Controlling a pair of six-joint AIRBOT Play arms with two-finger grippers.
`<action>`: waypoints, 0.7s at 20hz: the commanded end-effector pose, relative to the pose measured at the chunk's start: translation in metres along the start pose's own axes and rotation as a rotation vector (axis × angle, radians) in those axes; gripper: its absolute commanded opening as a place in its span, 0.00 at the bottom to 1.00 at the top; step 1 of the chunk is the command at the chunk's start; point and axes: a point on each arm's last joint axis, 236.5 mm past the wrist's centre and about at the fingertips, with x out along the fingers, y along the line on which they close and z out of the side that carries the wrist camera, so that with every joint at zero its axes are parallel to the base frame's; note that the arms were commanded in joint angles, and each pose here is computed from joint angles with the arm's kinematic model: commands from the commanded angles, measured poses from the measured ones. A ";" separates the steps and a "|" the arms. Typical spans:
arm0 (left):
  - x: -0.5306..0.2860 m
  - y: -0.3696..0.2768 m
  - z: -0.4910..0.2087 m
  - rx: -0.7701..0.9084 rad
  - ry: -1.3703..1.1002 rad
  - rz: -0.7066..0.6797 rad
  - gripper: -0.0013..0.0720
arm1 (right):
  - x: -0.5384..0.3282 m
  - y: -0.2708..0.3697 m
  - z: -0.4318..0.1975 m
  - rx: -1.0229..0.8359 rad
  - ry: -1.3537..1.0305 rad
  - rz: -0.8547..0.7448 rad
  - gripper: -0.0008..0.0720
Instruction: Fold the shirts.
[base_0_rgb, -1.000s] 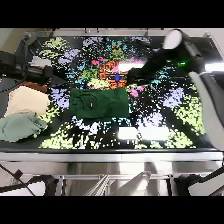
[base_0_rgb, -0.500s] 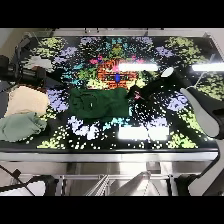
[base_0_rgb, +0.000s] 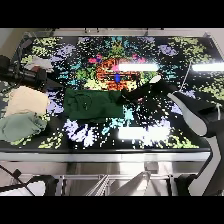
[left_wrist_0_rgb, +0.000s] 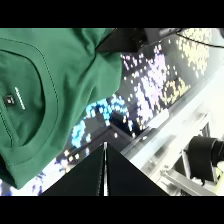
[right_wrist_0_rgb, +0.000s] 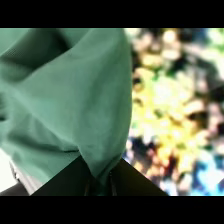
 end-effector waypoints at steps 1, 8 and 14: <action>0.000 -0.002 -0.004 -0.001 0.019 -0.008 0.05 | -0.075 -0.010 0.006 -0.058 -0.028 -0.147 0.05; 0.000 -0.001 -0.003 -0.001 0.011 -0.004 0.05 | -0.473 -0.155 -0.033 0.557 -0.699 -0.628 0.05; 0.000 -0.001 -0.003 -0.001 0.012 -0.003 0.05 | -0.513 -0.302 -0.184 0.949 -0.693 -0.688 0.04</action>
